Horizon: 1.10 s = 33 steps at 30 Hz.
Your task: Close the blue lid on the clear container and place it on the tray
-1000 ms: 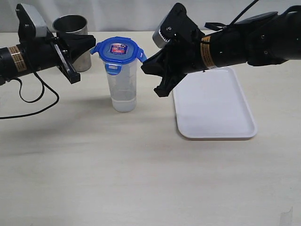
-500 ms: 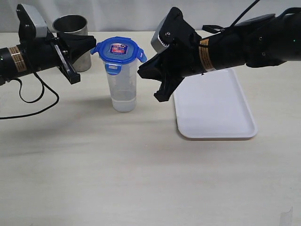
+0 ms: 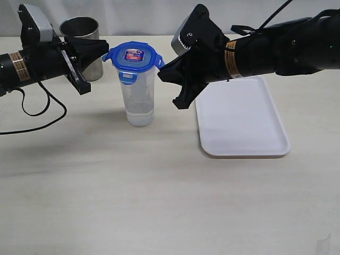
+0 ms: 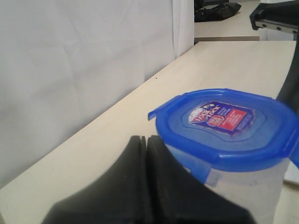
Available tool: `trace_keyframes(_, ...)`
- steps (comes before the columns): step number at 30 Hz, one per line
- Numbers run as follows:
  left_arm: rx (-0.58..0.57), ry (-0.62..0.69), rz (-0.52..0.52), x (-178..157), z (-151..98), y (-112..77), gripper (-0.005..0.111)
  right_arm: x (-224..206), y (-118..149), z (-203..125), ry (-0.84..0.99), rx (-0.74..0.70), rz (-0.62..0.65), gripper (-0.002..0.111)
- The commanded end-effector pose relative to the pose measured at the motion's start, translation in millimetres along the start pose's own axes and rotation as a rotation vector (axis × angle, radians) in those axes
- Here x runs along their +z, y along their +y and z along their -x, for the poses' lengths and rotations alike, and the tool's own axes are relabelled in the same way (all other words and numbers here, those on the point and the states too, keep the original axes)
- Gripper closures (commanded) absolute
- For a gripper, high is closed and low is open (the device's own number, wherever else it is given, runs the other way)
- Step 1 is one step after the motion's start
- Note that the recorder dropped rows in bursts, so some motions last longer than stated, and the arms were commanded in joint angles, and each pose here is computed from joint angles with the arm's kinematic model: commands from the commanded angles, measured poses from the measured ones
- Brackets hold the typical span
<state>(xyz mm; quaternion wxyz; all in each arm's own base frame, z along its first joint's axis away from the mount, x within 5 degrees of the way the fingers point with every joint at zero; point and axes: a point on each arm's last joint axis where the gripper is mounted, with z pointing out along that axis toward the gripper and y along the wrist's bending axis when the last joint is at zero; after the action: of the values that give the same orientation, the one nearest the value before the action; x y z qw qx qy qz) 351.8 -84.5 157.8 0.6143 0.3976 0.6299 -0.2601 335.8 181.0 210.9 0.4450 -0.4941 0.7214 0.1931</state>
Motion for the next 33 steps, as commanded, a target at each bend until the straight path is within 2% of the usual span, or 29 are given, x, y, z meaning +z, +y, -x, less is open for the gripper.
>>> trace_keyframes(1,-0.003,-0.021,-0.008,1.2,2.4,0.0,0.107,0.9,-1.8,-0.6,0.006,0.004,-0.018,0.104)
trace_keyframes(19,0.004,0.002,-0.011,1.1,0.9,-0.3,0.107,0.9,-2.7,-0.9,0.009,0.001,-0.029,0.104)
trace_keyframes(25,-0.014,0.033,0.044,0.1,-1.7,5.4,0.107,-11.9,2.2,8.3,0.024,-0.036,0.003,0.104)
trace_keyframes(27,-0.034,0.064,0.095,-0.4,-4.6,9.9,0.107,-23.7,2.0,18.8,0.000,-0.003,-0.032,0.104)
trace_keyframes(31,-0.039,0.065,0.113,-2.9,-5.3,13.1,0.107,-49.3,3.4,37.6,-0.047,0.000,-0.105,0.104)
trace_keyframes(33,-0.039,0.067,0.113,-2.9,-5.5,13.2,0.107,-62.5,-1.8,43.8,-0.051,0.030,-0.208,0.104)
